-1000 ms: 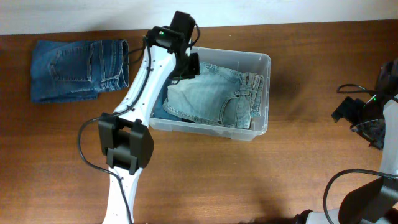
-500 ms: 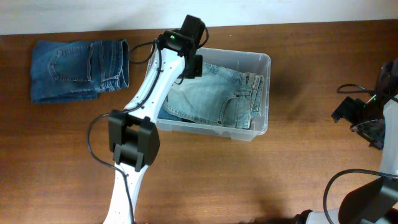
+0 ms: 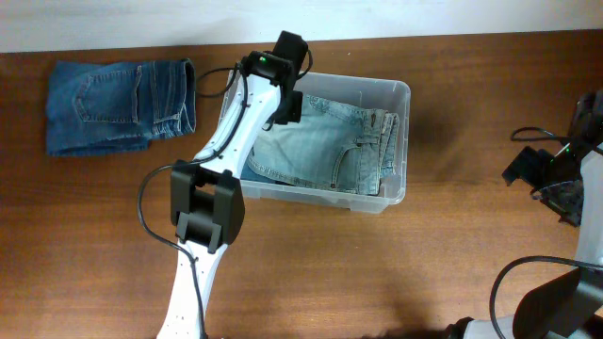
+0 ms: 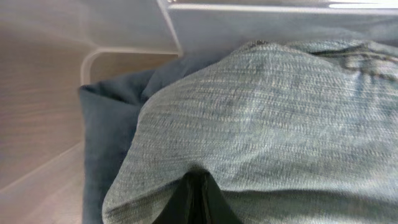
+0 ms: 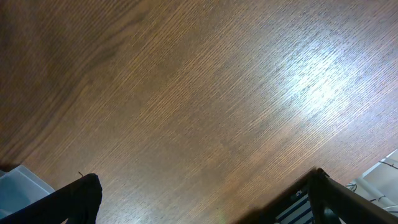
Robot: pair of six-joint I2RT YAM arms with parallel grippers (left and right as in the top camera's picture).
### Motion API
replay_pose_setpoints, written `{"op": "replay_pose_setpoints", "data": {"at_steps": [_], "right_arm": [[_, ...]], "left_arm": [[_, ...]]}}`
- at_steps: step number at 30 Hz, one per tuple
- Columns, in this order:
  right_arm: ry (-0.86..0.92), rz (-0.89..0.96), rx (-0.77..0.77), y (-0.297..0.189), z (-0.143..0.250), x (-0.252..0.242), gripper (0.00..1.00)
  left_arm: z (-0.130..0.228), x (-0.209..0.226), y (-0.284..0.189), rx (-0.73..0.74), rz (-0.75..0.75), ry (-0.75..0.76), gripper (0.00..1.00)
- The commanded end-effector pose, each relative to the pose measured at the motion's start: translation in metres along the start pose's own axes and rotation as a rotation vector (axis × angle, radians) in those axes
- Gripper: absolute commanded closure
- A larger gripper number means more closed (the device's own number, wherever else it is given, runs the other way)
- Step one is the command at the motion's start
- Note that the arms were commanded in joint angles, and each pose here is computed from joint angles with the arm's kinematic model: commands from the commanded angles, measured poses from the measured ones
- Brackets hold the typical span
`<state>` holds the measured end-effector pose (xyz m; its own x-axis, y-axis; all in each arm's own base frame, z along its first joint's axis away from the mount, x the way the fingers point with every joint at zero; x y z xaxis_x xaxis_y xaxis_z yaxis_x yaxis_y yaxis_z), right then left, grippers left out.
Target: Pack container
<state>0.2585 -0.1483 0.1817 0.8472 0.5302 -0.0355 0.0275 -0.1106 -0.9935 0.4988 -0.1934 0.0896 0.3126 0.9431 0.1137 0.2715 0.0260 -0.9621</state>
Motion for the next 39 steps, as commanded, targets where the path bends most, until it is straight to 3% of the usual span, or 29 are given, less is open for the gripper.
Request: {"op": "replay_pose_setpoints", "data": {"at_steps": [1, 4, 8, 17, 24, 31, 39], "right_arm": [[0.01, 0.001, -0.001, 0.0, 0.0, 0.0, 0.02], [0.01, 0.001, -0.001, 0.0, 0.0, 0.0, 0.02], [0.01, 0.001, -0.001, 0.0, 0.0, 0.0, 0.02], [0.01, 0.001, -0.001, 0.0, 0.0, 0.0, 0.02], [0.01, 0.001, -0.001, 0.0, 0.0, 0.0, 0.02], [0.01, 0.001, -0.001, 0.0, 0.0, 0.0, 0.02], [0.01, 0.001, -0.001, 0.0, 0.0, 0.0, 0.02]], "left_arm": [[-0.013, -0.001, -0.055, -0.088, 0.036, 0.014, 0.94], [-0.009, -0.022, -0.092, -0.108, 0.152, 0.033, 0.93], [0.006, -0.06, -0.102, -0.06, 0.282, 0.079, 0.93], [0.049, -0.134, -0.077, 0.072, 0.308, 0.2, 0.93], [0.068, -0.175, -0.055, 0.093, 0.322, 0.239, 0.93], [0.061, -0.198, -0.056, 0.027, 0.344, 0.263, 0.93], [0.065, -0.202, -0.027, 0.069, 0.332, 0.245, 0.93]]}}
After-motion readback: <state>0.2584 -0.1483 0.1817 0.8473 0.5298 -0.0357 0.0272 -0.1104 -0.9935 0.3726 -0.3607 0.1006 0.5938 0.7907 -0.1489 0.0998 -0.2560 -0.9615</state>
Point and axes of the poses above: each gripper's point midway between its finger pads, its own y axis out along the fingers, its own x axis along the line the jaws close on, z = x × y, the point moved 2 cm from there along -y, back along the fingers, and after that the axes turned 11 degrees about y, right-handed, at the moved point
